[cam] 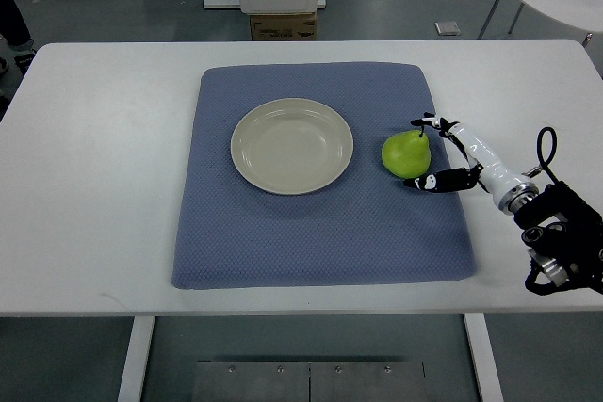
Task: Place pear on plate with right hand
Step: 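Close the right hand fingers around the green pear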
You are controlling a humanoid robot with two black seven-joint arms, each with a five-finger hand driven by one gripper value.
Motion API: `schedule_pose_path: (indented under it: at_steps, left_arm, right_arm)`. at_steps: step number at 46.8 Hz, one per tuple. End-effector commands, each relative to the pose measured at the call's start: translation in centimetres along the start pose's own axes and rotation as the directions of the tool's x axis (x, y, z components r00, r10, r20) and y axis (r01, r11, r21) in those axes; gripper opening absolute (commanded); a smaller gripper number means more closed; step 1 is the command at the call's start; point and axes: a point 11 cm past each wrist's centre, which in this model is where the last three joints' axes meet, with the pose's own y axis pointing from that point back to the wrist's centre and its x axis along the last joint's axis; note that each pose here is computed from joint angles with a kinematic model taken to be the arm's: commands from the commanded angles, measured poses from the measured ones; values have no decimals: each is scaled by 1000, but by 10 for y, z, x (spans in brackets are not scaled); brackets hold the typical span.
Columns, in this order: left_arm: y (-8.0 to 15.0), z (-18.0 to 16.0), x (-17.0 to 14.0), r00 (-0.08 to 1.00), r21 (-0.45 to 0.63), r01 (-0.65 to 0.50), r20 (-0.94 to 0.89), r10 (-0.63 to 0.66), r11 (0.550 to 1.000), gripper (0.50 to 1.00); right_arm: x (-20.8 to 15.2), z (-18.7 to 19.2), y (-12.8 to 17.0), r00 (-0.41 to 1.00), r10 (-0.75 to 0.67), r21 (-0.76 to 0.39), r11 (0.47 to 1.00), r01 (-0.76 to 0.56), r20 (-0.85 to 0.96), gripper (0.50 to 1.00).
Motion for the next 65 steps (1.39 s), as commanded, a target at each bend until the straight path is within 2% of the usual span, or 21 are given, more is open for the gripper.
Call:
schedule_pose_path:
  at_steps: [1,17,37,49,55,59,62,65]
  left_arm:
    - [0,0,0,1000,0,1,2,-1,1000,1000]
    - [0,0,0,1000,1,0,0,0,1000,1000]
    - [0,0,0,1000,-1,0,0,0,1000,1000]
    - [0,0,0,1000,-1,0,0,0,1000,1000]
    - [0,0,0,1000,-1,0,0,0,1000,1000]
    - [0,0,0,1000,-1,0,0,0,1000,1000]
    - [0,0,0,1000,-1,0,0,0,1000,1000]
    - [0,0,0,1000,-1,0,0,0,1000,1000]
  right_arm:
    - [1,1,0,1000,1,-10,1000,-1,-1,998]
    - [-1,0,-1,1000,-15,-10,1000,15,-28,927]
    - [-9,-1,-4,998,-29,-20,999,28,-52,910]
    - [-19,-8,-9,997,-50,-16,999,50,-53,866]
    - [-18,-7,-9,997,-49,-31,998,47,-54,747]
    - [-18,-6,-9,997,-51,-35,998,49,-56,625]
    - [-18,-5,-9,996,-57,-42,998,54,-67,500]
    - [-18,-3,-8,995,-62,-49,997,59,-76,500]
